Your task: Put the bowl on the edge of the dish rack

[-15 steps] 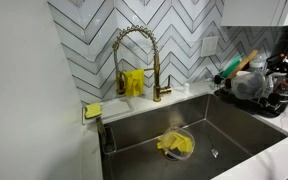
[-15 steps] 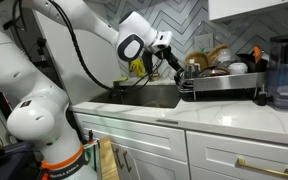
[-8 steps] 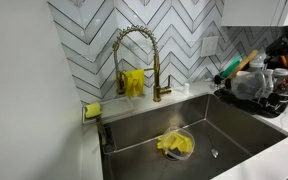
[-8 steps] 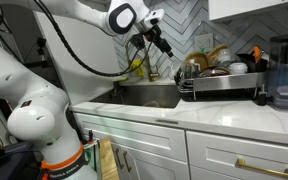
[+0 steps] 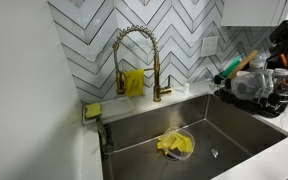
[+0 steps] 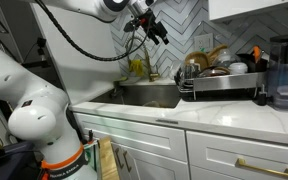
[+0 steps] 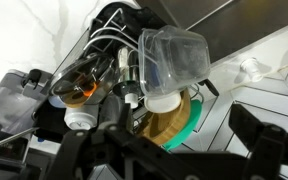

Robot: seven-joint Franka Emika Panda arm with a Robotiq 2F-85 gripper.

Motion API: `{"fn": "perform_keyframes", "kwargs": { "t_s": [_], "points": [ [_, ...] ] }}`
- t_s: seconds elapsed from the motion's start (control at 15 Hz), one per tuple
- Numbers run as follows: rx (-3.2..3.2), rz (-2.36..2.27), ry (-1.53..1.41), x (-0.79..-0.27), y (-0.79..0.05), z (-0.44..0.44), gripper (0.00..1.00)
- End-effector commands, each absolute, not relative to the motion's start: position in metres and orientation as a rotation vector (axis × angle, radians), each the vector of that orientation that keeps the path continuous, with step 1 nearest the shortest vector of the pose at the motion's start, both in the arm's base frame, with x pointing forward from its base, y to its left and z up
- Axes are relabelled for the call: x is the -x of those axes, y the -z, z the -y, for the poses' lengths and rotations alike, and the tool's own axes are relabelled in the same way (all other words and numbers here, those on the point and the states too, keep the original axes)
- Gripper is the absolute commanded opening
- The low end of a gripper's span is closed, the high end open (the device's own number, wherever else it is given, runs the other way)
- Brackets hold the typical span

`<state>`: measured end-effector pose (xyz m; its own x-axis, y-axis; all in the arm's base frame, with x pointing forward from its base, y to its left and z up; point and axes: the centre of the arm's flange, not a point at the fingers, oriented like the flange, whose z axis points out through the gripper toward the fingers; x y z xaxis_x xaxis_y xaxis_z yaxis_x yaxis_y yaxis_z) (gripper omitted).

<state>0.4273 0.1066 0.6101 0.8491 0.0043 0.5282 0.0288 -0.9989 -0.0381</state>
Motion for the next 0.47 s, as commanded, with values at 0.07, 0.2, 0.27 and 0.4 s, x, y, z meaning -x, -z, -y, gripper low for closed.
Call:
{"fn": "perform_keyframes", "kwargs": {
  "t_s": [0.07, 0.2, 0.27, 0.4],
  "points": [
    [2.995, 0.072, 0.863, -0.4262, -0.6179, -0.1105, 1.00],
    [3.000, 0.096, 0.866, -0.4252, -0.6226, -0.1136, 1.00],
    [3.001, 0.100, 0.867, -0.4250, -0.6229, -0.1142, 1.00],
    [3.002, 0.103, 0.866, -0.4253, -0.6225, -0.1143, 1.00]
  ]
}}
